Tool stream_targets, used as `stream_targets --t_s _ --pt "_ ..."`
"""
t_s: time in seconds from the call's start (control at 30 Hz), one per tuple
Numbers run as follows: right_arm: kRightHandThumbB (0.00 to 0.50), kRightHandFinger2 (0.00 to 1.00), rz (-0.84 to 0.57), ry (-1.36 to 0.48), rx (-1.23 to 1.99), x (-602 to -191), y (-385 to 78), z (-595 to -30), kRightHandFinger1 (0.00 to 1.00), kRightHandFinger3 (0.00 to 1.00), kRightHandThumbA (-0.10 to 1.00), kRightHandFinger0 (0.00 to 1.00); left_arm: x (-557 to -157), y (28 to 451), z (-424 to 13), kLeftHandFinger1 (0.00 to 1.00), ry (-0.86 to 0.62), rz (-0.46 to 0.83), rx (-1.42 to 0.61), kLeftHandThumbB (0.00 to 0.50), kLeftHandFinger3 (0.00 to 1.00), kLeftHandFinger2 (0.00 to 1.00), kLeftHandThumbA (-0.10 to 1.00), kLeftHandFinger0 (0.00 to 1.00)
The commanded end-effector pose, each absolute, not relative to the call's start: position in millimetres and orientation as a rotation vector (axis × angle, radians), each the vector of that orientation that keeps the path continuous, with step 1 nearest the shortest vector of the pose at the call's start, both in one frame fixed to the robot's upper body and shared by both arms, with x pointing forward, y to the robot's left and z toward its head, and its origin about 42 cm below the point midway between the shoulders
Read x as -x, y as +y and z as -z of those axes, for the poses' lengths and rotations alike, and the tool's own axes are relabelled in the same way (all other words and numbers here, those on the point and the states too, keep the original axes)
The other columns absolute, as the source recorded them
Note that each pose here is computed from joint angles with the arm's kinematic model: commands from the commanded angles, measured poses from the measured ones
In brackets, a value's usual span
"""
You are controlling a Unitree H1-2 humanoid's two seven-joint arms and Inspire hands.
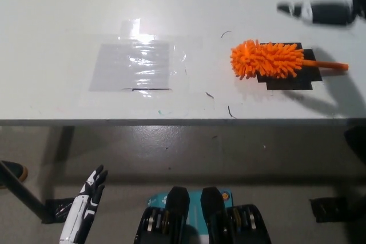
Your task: The robot uses it right hand to pick up an extended orange duster kept in the middle of the desk and presses its handle against the desk to collapse it
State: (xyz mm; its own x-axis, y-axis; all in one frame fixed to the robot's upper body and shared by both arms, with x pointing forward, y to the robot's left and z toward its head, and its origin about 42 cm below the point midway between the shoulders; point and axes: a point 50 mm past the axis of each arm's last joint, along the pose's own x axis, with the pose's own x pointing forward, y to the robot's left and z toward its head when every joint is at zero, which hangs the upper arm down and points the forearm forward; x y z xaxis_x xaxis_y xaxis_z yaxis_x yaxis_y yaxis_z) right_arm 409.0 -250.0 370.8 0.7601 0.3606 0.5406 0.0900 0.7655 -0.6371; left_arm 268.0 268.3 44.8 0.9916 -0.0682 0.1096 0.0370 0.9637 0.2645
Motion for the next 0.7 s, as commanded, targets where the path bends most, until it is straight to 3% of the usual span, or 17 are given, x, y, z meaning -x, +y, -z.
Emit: stream_targets --t_s 0.0,0.07,0.1,0.13,0.17,0.3,0.5,0.67 --pt "0.432 1.00 -0.038 -1.200 0.366 -220 -267 -383 1.00 1.00 1.00 1.00 -307 268 -78 1.00 -0.269 0.047 -0.262 0.500 1.00 1.00 1.00 1.00" --pt "0.393 1.00 -0.051 -1.159 0.360 -212 -262 -355 1.00 1.00 1.00 1.00 -313 266 -83 1.00 -0.283 0.057 -0.264 0.500 1.00 1.00 1.00 1.00" --pt "0.393 1.00 -0.057 -1.145 0.348 -210 -260 -348 1.00 1.00 1.00 1.00 -315 266 -84 1.00 -0.286 0.062 -0.270 0.500 1.00 1.00 1.00 1.00" --pt "0.425 1.00 -0.074 -1.078 0.335 -208 -257 -332 1.00 1.00 1.00 1.00 -317 265 -86 1.00 -0.293 0.062 -0.254 0.500 1.00 1.00 1.00 1.00" --pt "0.408 1.00 -0.095 -1.045 0.322 -206 -255 -321 1.00 1.00 1.00 1.00 -318 265 -87 1.00 -0.295 0.060 -0.262 0.500 1.00 1.00 1.00 1.00" --pt "0.275 1.00 -0.113 -0.882 0.297 -215 -242 -262 1.00 1.00 1.00 1.00 -321 265 -90 1.00 -0.303 0.067 -0.269 0.500 1.00 1.00 1.00 1.00" --pt "0.239 1.00 -0.154 -0.653 0.227 -246 -225 -189 1.00 1.00 1.00 1.00 -322 263 -91 1.00 -0.309 0.077 -0.265 0.500 1.00 1.00 1.00 1.00" --pt "0.235 1.00 -0.157 -0.654 0.224 -250 -224 -184 1.00 1.00 1.00 1.00 -322 263 -91 1.00 -0.308 0.078 -0.265 0.500 1.00 1.00 1.00 1.00"
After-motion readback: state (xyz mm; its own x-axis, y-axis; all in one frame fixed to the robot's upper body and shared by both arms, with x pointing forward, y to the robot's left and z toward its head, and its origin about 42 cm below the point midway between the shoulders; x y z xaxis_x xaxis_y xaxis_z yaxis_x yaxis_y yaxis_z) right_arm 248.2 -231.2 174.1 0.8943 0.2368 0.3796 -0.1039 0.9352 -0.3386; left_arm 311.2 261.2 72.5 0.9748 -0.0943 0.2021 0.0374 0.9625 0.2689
